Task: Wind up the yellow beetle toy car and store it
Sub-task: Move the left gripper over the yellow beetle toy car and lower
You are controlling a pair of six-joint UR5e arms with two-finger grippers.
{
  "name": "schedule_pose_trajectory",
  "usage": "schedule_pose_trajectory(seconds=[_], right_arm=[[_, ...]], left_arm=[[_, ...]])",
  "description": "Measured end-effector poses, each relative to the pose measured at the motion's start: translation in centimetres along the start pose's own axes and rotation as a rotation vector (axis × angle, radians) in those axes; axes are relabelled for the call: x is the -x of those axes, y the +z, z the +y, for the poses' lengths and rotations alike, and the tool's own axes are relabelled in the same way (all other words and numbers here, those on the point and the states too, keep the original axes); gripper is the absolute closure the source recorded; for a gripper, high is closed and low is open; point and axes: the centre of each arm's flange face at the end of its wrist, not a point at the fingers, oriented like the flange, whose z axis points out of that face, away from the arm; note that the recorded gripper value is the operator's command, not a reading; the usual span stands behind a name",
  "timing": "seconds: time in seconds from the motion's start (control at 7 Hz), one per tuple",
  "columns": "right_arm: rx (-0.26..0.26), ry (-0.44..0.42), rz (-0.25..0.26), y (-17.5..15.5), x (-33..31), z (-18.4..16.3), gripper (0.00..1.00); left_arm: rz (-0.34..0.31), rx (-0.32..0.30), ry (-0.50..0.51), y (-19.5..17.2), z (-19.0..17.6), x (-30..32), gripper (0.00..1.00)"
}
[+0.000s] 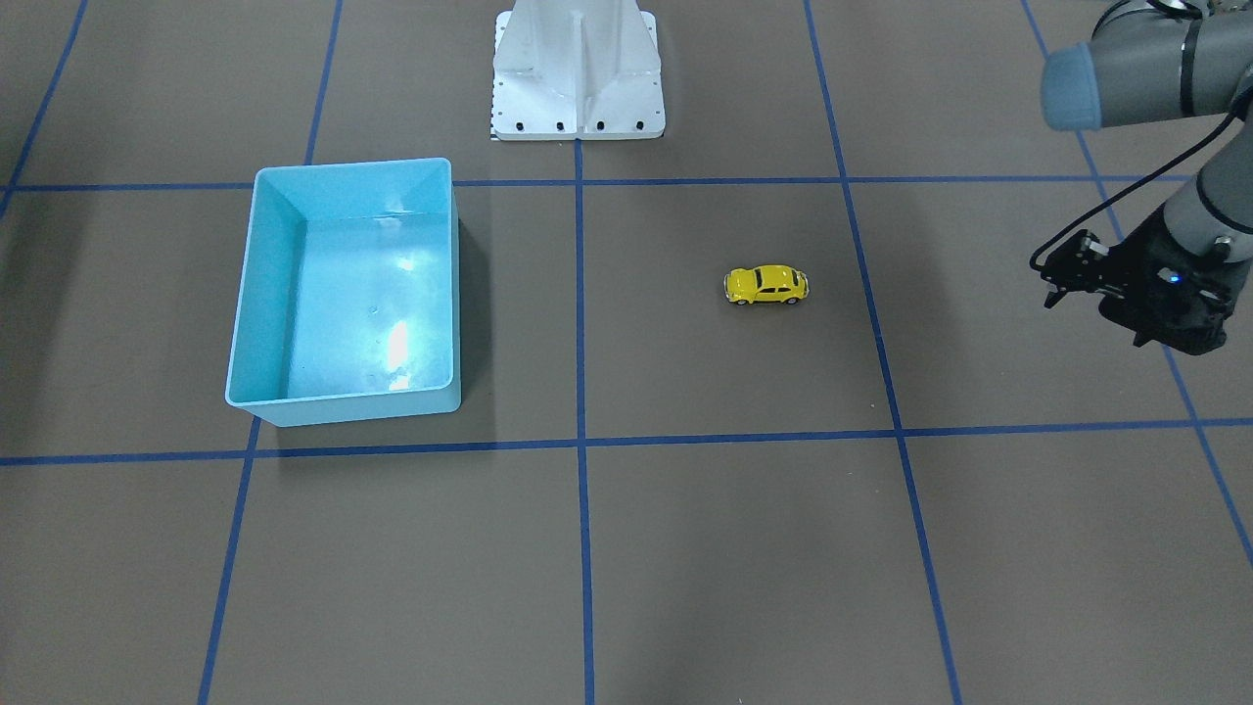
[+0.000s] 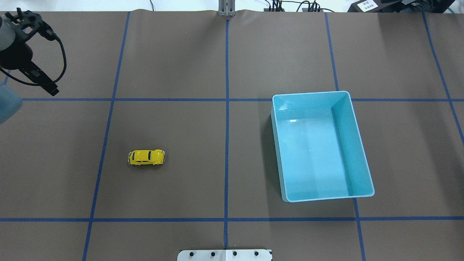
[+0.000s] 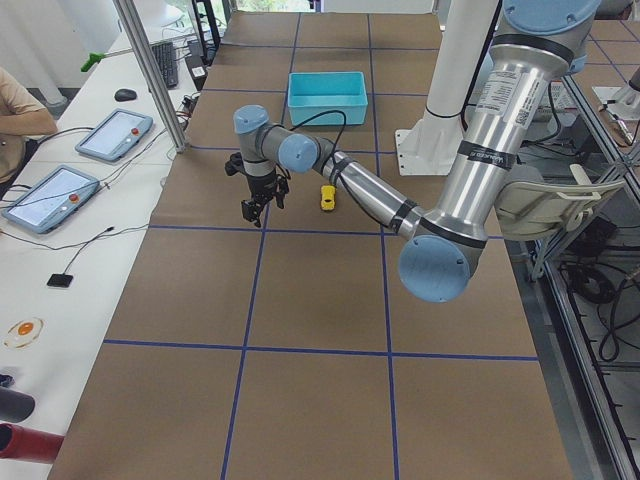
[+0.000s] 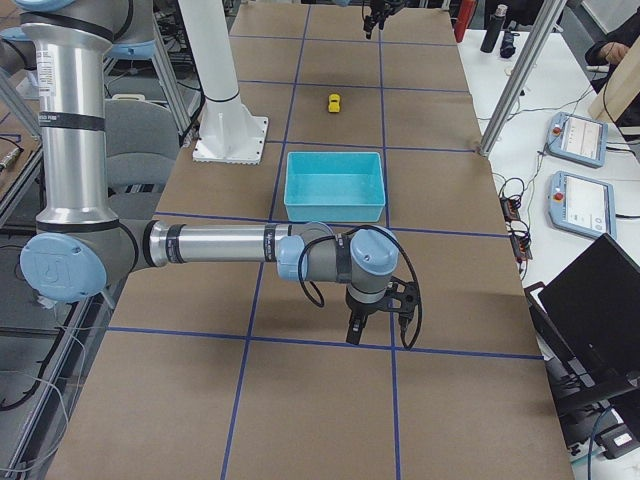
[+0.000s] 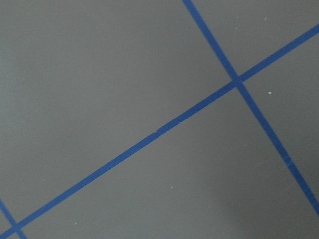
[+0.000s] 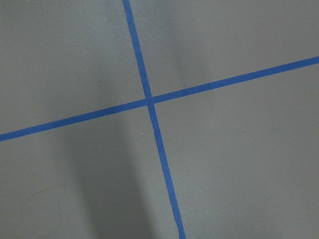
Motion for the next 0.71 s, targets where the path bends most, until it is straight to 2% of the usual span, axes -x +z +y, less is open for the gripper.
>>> schedule_pose_trajectory(seconds=[0.43,0.71], right_arm=[[0.000,0.001,0.000,0.0,0.0,0.0,0.00],[0.000,0.000,0.000,0.0,0.0,0.0,0.00]], left_arm=[[-0.013,0.029,0.135,1.7,-4.3,-8.3,0.00],[-0.060,0.053,0.223,2.2,-7.2,-14.6,0.00]])
